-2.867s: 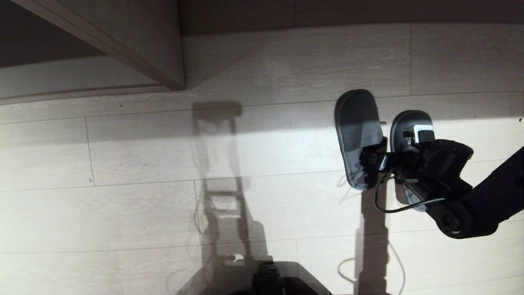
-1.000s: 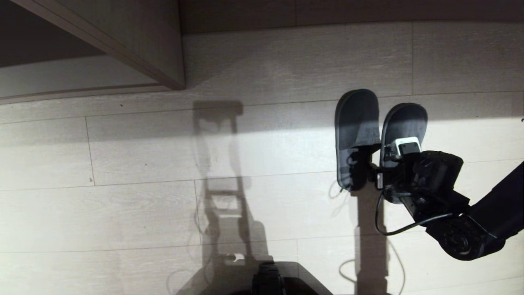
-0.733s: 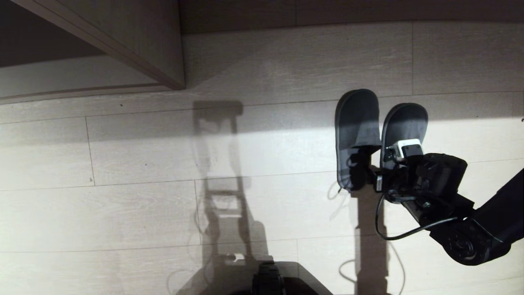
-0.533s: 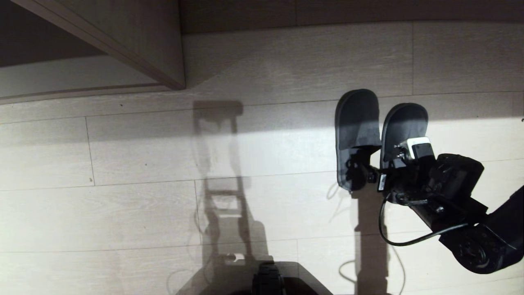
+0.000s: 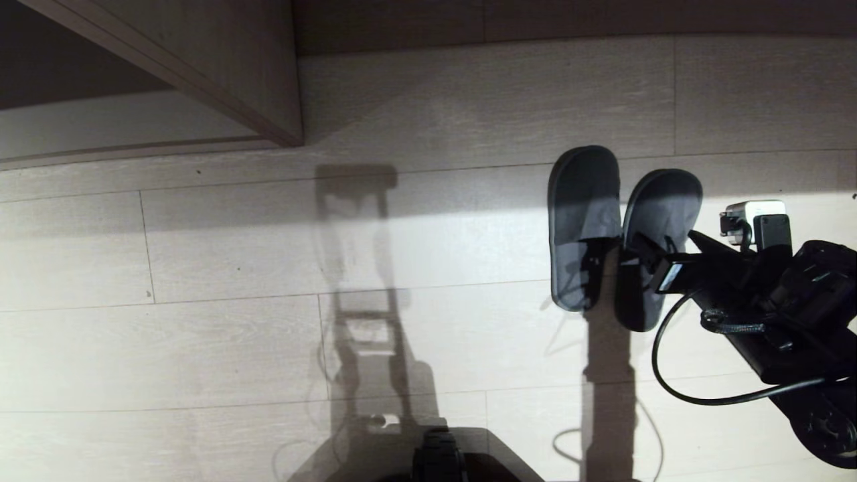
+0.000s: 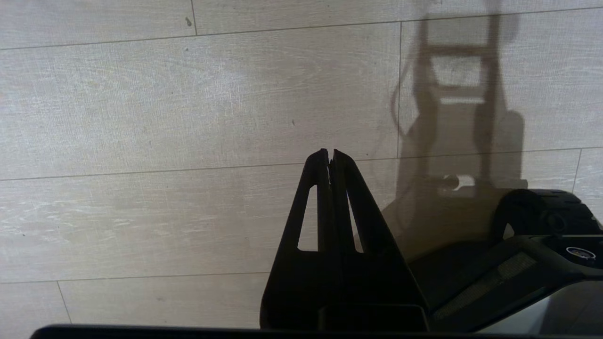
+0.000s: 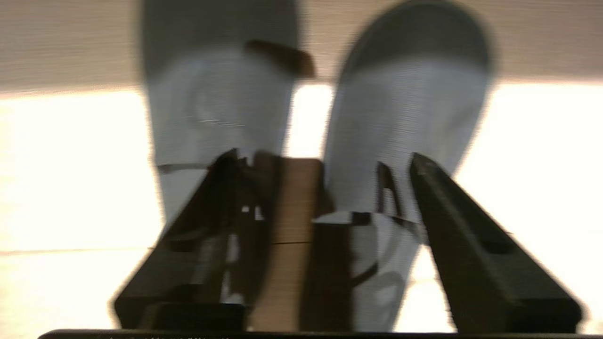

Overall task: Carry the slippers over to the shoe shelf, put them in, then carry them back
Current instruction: Place the slippers on the floor

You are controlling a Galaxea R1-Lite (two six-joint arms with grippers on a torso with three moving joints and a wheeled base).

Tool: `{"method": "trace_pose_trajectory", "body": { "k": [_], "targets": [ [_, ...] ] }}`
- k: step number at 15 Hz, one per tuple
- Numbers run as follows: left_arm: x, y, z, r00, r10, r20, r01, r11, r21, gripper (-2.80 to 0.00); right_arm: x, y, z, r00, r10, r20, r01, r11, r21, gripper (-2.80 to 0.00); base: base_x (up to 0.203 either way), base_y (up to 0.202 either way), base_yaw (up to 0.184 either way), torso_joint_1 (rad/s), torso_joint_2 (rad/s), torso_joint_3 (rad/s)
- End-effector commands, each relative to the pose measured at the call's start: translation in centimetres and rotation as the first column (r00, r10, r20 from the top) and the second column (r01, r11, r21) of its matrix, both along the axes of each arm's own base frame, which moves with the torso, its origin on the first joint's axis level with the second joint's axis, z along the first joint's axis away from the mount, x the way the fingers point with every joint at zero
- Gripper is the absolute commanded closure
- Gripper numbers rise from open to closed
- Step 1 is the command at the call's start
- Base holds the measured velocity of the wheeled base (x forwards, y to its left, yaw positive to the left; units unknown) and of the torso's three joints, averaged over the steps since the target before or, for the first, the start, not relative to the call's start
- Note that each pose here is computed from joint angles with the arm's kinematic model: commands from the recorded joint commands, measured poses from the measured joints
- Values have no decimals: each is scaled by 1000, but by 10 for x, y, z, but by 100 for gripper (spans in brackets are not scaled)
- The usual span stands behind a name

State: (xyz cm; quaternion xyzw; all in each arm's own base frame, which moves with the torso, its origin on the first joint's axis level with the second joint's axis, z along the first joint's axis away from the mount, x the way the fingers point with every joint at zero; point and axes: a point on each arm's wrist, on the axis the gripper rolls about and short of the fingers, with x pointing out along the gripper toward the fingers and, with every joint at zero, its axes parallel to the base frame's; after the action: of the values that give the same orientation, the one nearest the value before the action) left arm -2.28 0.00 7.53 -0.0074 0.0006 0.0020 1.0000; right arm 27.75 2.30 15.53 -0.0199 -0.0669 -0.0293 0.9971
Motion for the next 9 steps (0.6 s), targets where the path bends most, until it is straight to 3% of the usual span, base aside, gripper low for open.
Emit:
{"method": "trace_pose_trajectory", "body": {
  "k": [1, 5, 9],
  "targets": [
    [0, 0, 0, 1000, 1, 0, -1, 1000, 0, 0, -2, -13, 7, 998, -62, 21, 62, 998, 4, 0, 0, 0, 0, 0, 0, 0],
    [0, 0, 0, 1000, 1, 0, -1, 1000, 0, 0, 4, -69, 13, 966, -257, 25, 257, 966, 9, 0, 0, 0, 0, 0, 0, 0],
    [0, 0, 0, 1000, 1, 0, -1, 1000, 0, 0, 33, -89, -26, 956, -278, -90, 281, 959, 22, 0, 0, 0, 0, 0, 0, 0]
  ]
}}
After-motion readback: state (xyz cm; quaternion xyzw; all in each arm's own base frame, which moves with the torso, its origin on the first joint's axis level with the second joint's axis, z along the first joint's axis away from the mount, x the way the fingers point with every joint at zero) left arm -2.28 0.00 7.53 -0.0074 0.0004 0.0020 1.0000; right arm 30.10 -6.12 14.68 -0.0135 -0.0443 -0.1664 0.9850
